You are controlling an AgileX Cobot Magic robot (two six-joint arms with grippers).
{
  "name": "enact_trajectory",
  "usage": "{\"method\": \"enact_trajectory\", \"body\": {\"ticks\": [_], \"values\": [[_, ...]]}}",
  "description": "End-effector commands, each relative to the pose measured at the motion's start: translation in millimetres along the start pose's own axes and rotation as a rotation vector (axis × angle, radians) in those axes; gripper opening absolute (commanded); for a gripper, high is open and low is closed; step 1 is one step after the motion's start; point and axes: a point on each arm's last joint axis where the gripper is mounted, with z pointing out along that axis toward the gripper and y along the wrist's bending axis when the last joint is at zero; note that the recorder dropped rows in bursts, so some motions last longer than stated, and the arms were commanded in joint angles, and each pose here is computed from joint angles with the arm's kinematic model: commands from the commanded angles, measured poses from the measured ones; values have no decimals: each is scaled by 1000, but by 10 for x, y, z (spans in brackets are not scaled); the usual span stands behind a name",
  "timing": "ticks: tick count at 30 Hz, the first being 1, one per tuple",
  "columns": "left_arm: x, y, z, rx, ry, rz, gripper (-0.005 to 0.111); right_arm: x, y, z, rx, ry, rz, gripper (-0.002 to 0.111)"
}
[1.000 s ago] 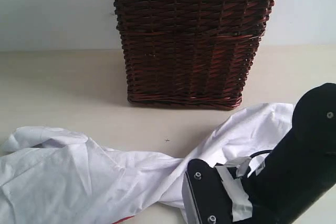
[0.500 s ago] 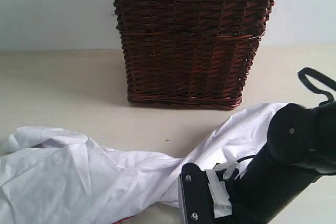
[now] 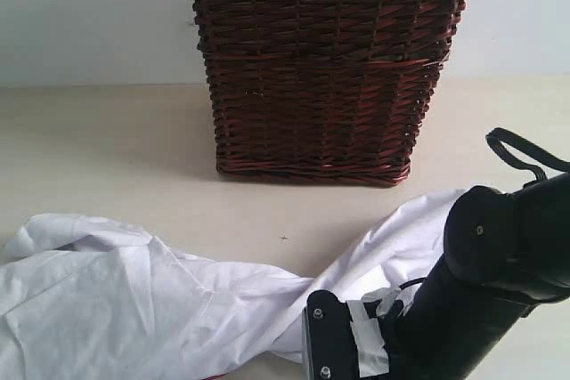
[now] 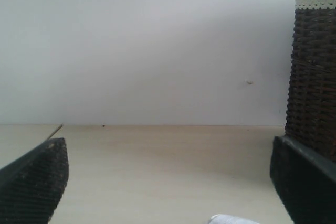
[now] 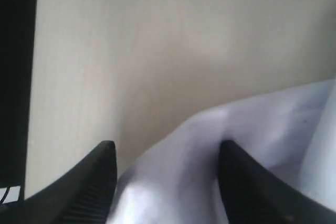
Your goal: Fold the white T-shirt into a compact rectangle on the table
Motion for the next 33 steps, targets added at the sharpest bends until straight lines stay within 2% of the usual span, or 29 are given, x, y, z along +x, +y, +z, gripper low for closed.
{"method": "enact_trajectory", "body": {"ticks": [1,3,5,8,13,15,18,21,23,24,26,28,33], "values": [[-4,-2,-5,1,-6,-5,105,-9,-74,-1,84,-21,18,48],[-4,-2,-5,1,-6,-3,105,-3,-75,-1,85,-13,7,29],[-4,-2,-5,1,-6,-3,105,16,-86,-23,108,14,-43,0],[-4,-2,-5,1,-6,-3,105,-26,-48,-167,148,-9,-87,0],[-4,-2,-5,1,-6,-5,105,-258,97,-655,79,-118,-174,0],[-4,-2,-5,1,-6,-5,105,-331,47,-880,131,-176,-164,0],[-4,-2,-5,1,-6,-3,105,-377,-120,-1184,272,-264,-74,0],[-4,-2,-5,1,-6,-3,105,-300,-352,-1390,416,-329,146,0],[-4,-2,-5,1,-6,-3,105,-219,-439,-1393,431,-325,261,0],[-4,-2,-5,1,-6,-5,105,-181,-455,-1367,420,-293,272,0],[-4,-2,-5,1,-6,-5,105,-118,-462,-1319,406,-209,219,0],[-4,-2,-5,1,-6,-5,105,-95,-487,-1336,445,-175,178,0],[-4,-2,-5,1,-6,-3,105,-206,-473,-1604,610,-291,123,0]]}}
